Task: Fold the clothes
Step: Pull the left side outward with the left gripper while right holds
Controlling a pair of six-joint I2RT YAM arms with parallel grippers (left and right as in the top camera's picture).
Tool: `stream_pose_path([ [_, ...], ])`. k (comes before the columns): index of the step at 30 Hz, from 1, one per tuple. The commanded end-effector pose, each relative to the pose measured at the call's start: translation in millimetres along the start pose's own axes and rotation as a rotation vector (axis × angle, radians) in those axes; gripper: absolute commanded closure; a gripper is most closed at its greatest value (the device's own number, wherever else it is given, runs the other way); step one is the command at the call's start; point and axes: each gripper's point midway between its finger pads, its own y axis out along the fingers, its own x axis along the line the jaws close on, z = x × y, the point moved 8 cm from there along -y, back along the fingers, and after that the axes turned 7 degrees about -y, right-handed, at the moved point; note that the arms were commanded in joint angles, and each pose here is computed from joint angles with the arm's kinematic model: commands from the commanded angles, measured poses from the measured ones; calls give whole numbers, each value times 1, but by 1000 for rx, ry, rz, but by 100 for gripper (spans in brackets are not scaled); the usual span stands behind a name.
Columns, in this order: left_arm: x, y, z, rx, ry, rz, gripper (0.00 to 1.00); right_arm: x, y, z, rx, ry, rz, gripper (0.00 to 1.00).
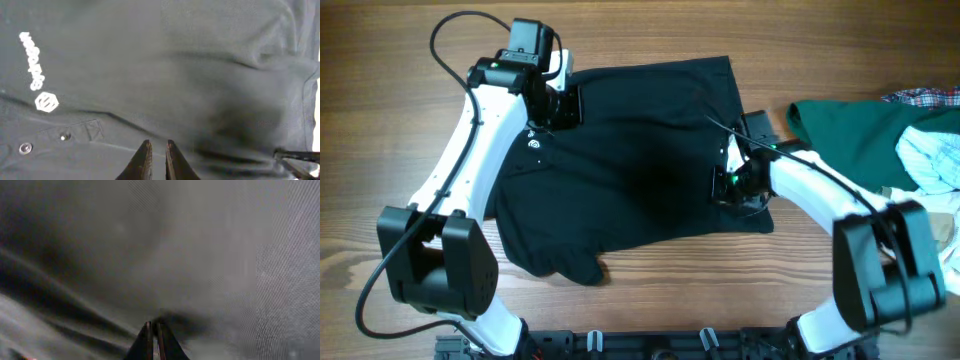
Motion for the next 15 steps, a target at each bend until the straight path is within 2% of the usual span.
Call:
stream_pose_path([
  [1,4,-11,6,9,-33,-28,90,-12,20,13,110,12,43,96],
  [5,2,-55,17,-61,-20,-37,87,-19,24,36,204,-1,62,96],
  [8,-4,-93,24,-161,0,1,82,-18,22,35,196,-46,55,95],
  [10,-7,-118,31,-227,13,27,75,-14,15,29,143,-86,35,95],
  [15,-11,-191,62,-427,48,105,70,7,-31,11,-108,-211,-11,95],
])
